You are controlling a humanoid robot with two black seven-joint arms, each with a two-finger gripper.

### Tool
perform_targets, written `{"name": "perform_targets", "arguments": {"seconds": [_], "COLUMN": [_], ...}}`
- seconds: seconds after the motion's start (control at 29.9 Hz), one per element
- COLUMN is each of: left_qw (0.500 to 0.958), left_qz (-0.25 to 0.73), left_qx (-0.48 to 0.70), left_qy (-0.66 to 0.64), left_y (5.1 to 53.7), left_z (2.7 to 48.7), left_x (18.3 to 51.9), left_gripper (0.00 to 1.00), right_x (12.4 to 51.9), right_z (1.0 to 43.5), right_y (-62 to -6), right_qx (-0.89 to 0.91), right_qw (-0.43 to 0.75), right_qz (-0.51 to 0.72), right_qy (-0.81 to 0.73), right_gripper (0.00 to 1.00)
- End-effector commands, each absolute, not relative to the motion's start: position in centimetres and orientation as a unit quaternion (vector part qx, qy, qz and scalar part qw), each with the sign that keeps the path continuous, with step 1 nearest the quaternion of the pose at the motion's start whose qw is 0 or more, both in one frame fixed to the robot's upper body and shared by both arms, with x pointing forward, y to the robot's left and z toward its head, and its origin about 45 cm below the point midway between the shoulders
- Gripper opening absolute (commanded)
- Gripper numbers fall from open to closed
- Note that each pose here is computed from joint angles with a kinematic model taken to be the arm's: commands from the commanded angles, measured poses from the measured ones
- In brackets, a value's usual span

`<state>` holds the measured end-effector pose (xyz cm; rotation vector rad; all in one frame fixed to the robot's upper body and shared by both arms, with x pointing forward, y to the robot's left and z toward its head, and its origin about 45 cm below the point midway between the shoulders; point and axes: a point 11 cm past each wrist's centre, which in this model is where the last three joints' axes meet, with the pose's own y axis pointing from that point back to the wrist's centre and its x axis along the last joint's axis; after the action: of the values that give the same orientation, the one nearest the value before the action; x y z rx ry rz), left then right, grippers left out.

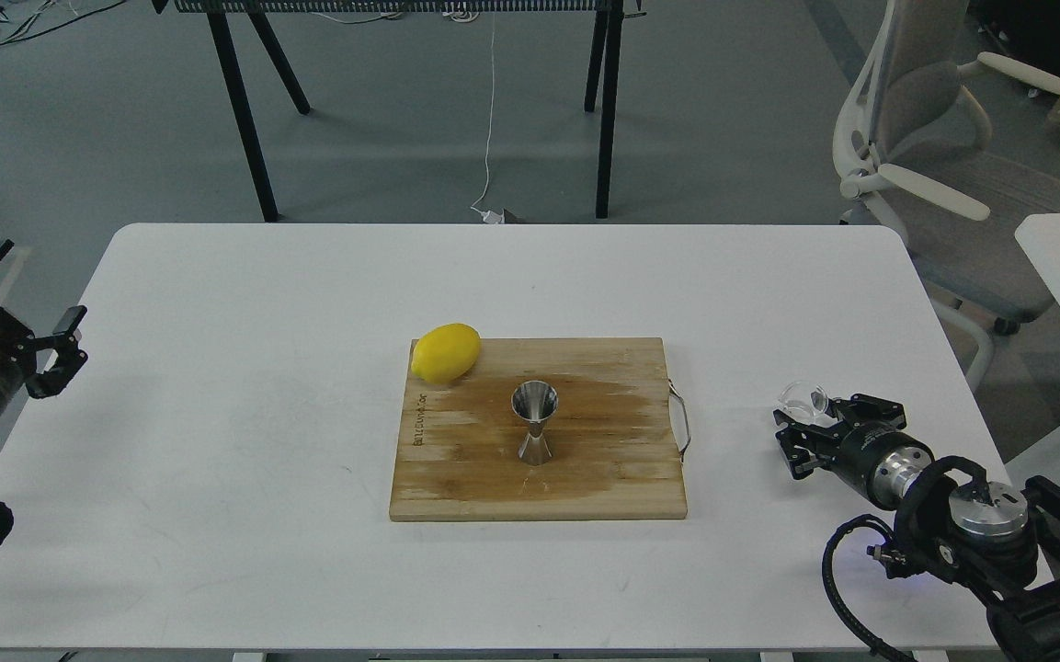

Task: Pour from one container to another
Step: 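Reach the right gripper to the small clear glass cup and grasp it, then lift the clear cup with the right gripper over the jigger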

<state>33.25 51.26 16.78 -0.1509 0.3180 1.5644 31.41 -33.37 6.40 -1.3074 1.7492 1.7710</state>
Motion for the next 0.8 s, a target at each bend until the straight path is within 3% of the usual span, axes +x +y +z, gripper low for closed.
{"name": "perform_targets", "arguments": {"seconds": [0.0,0.23,0.47,0.77], "left_qw": [0.696,0.697,0.695,0.696], "left_qz": [0.701,0.699,0.7,0.699], "left_qx": [-0.068,-0.071,-0.067,-0.068], "left_qy": [0.143,0.147,0.15,0.15], "left_y": [51.2,50.8,50.8,50.8], "left_z": [16.7,16.4,16.1,16.1], "left_x": [33.3,33.3,33.0,33.1], "left_gripper": [1.0,1.0,1.0,1.0], "right_x": [32.0,34.1,34.2,33.2], "right_z": [7.7,14.6,21.5,22.8], "right_y": [-32.3,-29.5,-23.0,-16.1], "right_qx": [-0.488,-0.587,-0.75,-0.877], "right_qw": [0.182,0.214,0.172,0.05], "right_qz": [0.616,0.574,0.457,0.296], "right_qy": [0.591,0.53,0.446,0.376], "right_gripper": [0.38,0.38,0.38,0.37]}}
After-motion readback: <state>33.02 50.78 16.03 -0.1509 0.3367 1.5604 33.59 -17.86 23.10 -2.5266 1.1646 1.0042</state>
